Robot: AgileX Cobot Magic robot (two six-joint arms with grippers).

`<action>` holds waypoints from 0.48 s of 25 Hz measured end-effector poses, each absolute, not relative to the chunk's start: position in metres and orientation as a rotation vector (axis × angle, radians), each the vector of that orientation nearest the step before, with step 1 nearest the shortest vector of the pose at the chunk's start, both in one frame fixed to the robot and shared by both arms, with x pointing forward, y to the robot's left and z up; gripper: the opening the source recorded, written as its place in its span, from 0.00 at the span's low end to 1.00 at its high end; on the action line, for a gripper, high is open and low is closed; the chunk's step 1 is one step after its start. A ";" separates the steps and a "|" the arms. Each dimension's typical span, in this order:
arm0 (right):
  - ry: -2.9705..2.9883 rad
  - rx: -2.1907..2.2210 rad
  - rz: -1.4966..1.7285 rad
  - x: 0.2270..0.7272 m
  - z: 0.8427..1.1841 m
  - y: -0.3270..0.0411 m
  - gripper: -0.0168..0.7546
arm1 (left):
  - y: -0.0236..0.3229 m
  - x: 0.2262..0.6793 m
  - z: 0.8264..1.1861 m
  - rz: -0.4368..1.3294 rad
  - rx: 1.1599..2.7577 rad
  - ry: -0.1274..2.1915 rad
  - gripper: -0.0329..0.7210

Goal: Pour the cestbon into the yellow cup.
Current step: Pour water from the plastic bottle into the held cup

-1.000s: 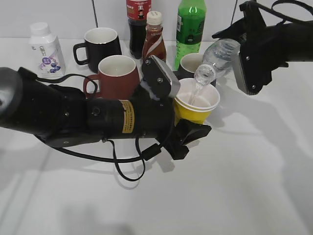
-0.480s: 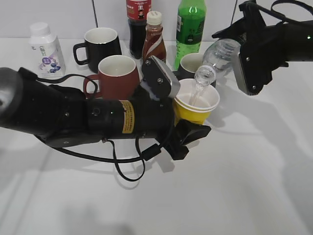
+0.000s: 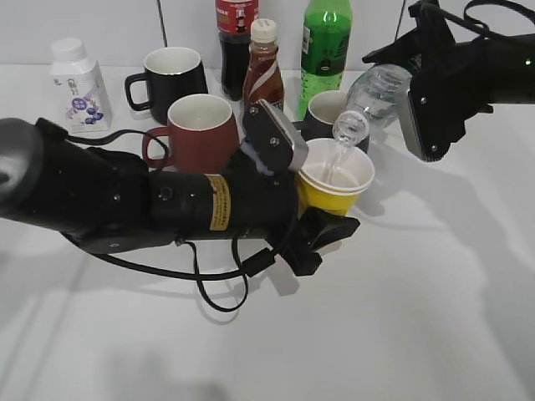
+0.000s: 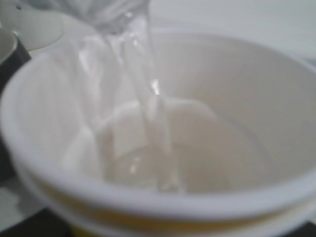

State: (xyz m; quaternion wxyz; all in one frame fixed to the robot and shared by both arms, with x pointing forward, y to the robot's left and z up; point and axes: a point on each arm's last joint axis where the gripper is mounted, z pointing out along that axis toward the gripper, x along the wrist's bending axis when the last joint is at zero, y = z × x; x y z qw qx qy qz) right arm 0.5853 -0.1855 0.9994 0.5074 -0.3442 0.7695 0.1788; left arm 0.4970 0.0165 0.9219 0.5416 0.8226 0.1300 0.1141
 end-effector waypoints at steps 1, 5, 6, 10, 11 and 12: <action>1.853 -0.830 0.430 0.585 1.000 -0.185 0.62 | 0.016 0.497 0.922 0.271 1.954 0.309 0.62; 1.846 -0.837 0.424 0.586 1.000 -0.185 0.62 | 0.016 0.497 0.922 0.271 1.954 0.309 0.62; 1.845 -0.838 0.423 0.586 1.000 -0.185 0.62 | 0.016 0.497 0.922 0.271 1.954 0.309 0.62; 1.842 -0.841 0.419 0.586 1.000 -0.185 0.62 | 0.016 0.497 0.922 0.271 1.954 0.309 0.62; 1.839 -0.843 0.416 0.586 1.000 -0.185 0.62 | 0.016 0.497 0.922 0.271 1.954 0.309 0.62; 1.834 -0.846 0.412 0.586 1.000 -0.186 0.62 | 0.016 0.497 0.922 0.271 1.954 0.309 0.62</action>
